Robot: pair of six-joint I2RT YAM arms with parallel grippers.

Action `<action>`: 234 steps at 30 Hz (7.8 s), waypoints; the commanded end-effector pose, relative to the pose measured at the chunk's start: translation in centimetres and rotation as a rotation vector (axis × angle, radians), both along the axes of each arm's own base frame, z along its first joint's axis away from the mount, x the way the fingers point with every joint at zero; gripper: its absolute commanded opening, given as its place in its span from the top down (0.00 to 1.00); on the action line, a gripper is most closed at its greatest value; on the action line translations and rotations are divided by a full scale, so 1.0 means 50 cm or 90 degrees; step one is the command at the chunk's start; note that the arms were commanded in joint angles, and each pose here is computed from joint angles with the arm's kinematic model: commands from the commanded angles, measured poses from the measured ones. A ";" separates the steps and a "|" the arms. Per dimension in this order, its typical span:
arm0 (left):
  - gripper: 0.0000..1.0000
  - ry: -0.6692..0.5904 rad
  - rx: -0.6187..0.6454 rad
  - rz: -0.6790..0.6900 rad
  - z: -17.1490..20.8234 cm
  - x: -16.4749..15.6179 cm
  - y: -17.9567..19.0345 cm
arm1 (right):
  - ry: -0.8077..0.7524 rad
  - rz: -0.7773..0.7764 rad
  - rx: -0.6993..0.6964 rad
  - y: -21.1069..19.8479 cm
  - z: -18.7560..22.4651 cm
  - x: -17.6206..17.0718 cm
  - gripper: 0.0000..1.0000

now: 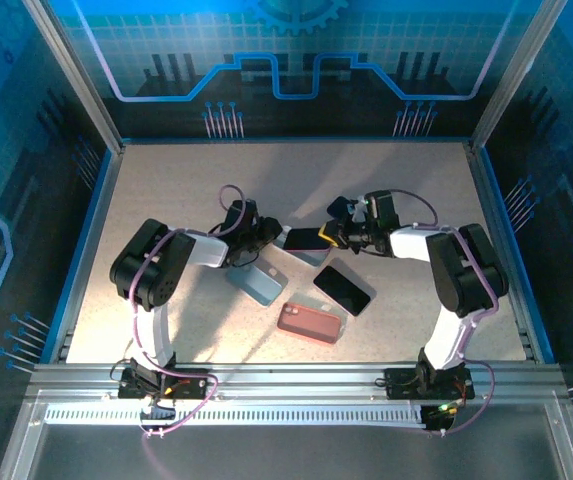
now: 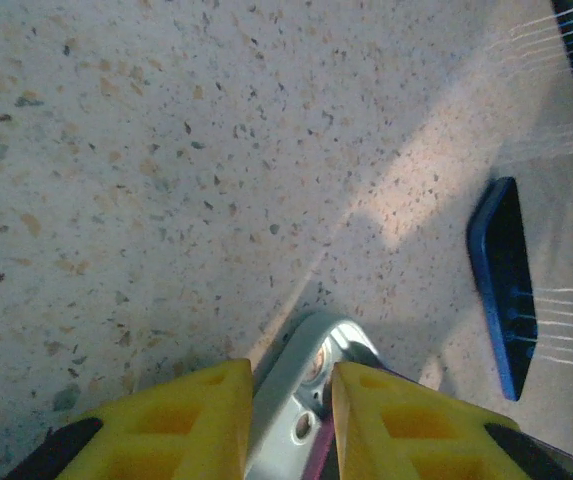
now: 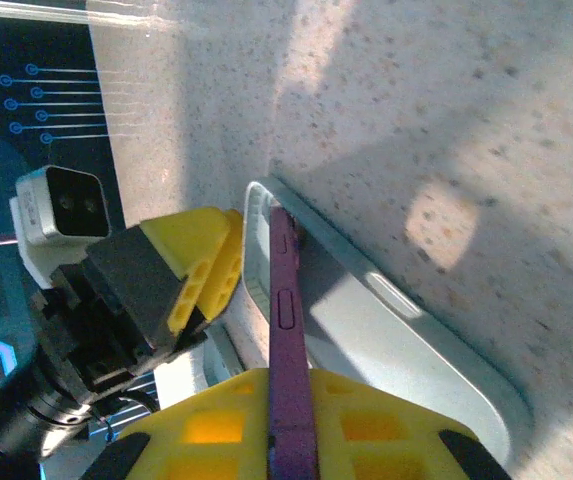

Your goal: Put the phone into the phone case

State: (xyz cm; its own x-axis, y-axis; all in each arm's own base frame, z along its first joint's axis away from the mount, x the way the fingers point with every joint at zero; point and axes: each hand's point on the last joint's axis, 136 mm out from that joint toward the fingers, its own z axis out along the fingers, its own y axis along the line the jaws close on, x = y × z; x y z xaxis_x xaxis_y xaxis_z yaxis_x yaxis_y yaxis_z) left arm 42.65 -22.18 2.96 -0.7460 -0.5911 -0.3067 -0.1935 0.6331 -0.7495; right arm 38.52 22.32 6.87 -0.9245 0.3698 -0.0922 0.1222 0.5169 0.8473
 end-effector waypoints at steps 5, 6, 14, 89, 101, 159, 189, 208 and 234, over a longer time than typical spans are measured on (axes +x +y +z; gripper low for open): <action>0.72 0.032 -0.039 0.012 -0.024 -0.045 -0.001 | -0.006 0.037 -0.032 0.031 -0.012 0.025 1.00; 0.72 0.033 -0.042 0.013 -0.022 -0.049 -0.002 | -0.008 0.043 -0.033 0.036 -0.013 0.028 1.00; 0.72 0.041 -0.071 0.022 -0.023 -0.084 -0.010 | -0.008 0.094 -0.041 0.070 -0.023 0.032 1.00; 0.72 0.014 0.049 0.043 0.002 -0.105 0.031 | 0.039 0.154 -0.119 0.106 -0.111 0.016 1.00; 0.73 0.030 0.081 0.076 0.009 -0.098 0.086 | 0.018 0.194 -0.143 0.120 -0.100 0.038 1.00; 0.73 0.028 0.006 0.029 -0.024 -0.029 0.024 | 0.020 0.213 -0.275 0.096 -0.057 0.040 0.39; 0.74 0.036 0.035 0.012 -0.023 -0.032 0.032 | -0.057 0.216 -0.304 0.039 0.014 -0.023 0.44; 0.74 0.046 0.053 0.013 -0.010 -0.020 0.032 | -0.030 0.208 -0.269 0.030 -0.041 -0.025 1.00; 0.74 0.047 0.061 0.018 -0.020 -0.030 0.042 | -0.035 0.221 -0.321 0.043 -0.041 -0.025 1.00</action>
State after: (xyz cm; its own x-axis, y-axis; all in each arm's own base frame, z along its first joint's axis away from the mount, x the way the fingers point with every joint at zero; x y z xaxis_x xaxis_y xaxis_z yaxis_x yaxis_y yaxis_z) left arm 42.46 -21.31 3.80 -0.7361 -0.6002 -0.3130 -0.2239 0.6522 -0.7243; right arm 37.13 23.64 3.36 -0.9799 -0.0310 -0.1970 -0.1264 0.8605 0.4935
